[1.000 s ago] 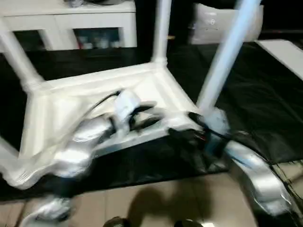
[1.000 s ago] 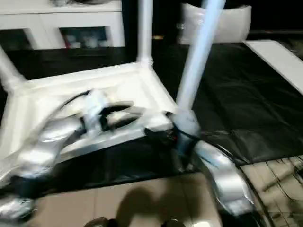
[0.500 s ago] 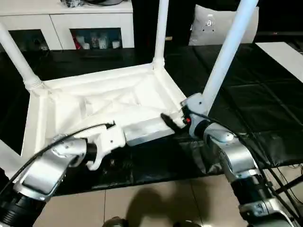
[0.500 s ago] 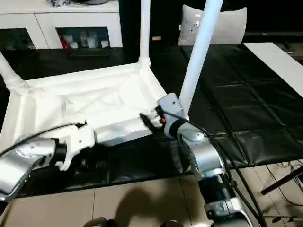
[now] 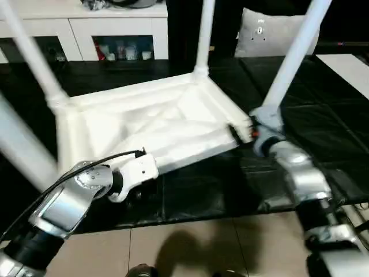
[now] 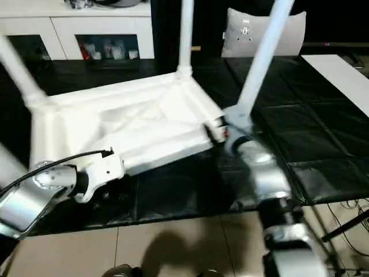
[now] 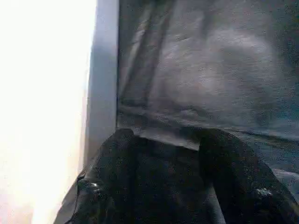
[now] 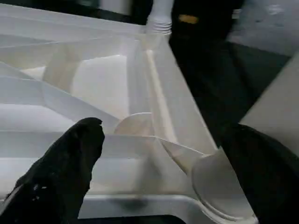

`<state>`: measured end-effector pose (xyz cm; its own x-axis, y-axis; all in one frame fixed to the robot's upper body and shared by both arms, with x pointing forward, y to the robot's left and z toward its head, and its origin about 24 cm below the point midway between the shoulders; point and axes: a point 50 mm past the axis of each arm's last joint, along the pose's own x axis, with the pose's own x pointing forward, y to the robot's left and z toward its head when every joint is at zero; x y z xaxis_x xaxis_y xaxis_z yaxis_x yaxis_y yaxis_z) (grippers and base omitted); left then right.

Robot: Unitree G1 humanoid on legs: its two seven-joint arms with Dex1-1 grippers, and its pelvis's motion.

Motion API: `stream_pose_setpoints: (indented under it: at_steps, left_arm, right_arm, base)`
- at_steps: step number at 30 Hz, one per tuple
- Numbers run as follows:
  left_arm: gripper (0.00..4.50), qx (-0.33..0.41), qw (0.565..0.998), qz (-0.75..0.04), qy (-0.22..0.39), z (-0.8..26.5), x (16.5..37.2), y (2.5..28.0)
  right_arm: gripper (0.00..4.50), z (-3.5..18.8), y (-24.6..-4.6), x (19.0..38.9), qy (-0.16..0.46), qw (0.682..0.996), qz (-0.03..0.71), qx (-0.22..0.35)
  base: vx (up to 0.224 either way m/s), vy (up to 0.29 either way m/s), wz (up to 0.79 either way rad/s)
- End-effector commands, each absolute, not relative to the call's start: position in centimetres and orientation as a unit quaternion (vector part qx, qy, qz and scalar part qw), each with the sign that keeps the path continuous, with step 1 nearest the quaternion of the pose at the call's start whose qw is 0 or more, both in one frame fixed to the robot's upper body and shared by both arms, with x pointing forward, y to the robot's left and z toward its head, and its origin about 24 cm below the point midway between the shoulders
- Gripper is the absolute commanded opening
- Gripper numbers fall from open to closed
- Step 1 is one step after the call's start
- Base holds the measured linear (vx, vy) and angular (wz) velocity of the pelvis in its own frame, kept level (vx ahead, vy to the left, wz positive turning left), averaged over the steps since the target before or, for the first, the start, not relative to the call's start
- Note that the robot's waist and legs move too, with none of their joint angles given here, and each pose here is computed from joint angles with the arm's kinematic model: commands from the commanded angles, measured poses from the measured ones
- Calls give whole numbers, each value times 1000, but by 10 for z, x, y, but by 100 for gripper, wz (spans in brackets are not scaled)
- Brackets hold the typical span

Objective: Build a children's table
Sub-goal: Rotate table base

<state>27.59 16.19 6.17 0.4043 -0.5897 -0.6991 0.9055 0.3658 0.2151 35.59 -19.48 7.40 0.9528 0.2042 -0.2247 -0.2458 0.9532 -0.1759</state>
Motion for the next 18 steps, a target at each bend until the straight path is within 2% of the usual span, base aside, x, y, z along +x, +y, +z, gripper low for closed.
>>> stream_pose_setpoints:
  at_steps: [1,3,7,11,15,17,18]
  left_arm:
    - [263,319,796,-447,255,64,284,166]
    - [263,315,806,-436,248,61,288,165]
    - [263,323,812,-421,240,56,290,164]
    - [263,315,843,-382,208,55,298,162]
    - [263,243,883,-368,160,58,298,158]
    - [263,188,898,-377,129,62,291,156]
    - [292,160,905,-377,113,64,287,157]
  right_arm:
    - [450,82,-230,357,97,988,43,-111]
    - [450,84,-243,358,99,988,26,-119]
    - [450,83,-253,356,101,987,14,-125]
    - [450,81,-262,353,102,987,-3,-125]
    - [450,81,-251,348,71,989,45,-123]
    - [450,79,-239,343,63,990,84,-95]
    - [450,78,-232,340,56,990,103,-80]
  base:
    - [0,0,0]
    - [0,0,0]
    - [0,0,0]
    - [0,0,0]
    - [0,0,0]
    - [0,0,0]
    - [0,0,0]
